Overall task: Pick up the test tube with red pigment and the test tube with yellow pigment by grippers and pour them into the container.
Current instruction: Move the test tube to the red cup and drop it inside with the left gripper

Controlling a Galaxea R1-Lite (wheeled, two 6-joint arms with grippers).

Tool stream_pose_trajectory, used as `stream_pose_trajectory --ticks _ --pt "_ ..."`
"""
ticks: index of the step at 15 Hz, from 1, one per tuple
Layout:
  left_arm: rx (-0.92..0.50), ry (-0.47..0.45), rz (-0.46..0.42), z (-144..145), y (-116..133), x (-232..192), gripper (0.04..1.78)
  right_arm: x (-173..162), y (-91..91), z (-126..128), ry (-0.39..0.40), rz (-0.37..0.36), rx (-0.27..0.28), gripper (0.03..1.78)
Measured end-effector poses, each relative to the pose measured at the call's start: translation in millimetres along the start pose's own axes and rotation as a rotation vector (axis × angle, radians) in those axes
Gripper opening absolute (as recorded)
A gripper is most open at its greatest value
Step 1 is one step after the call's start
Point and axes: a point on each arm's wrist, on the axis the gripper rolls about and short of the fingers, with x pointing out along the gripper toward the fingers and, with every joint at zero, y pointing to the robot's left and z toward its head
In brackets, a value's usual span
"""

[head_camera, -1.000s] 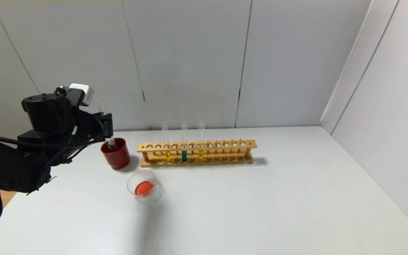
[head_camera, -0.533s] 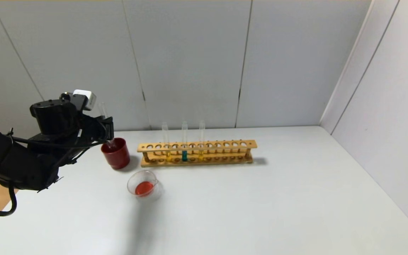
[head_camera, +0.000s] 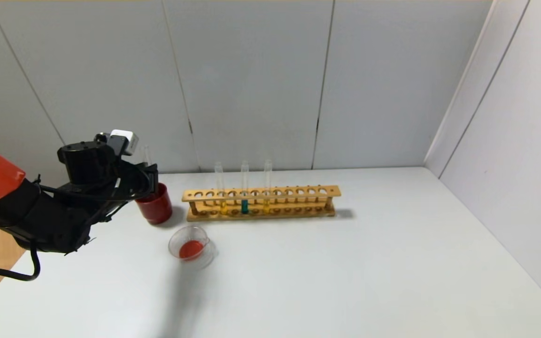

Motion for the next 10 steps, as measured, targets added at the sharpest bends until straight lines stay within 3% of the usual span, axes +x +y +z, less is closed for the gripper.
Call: stream_pose_trajectory --ticks 6,10 --pt "-0.001 0.015 -0.003 -5.3 -0.6 2.2 0.32 0.0 0.0 0.0 0.000 0.000 0.000 1.75" --pt "-0.003 0.020 -0.002 -6.5 -0.8 1.3 0.56 0.0 0.0 0.0 0.000 0.000 0.000 1.75"
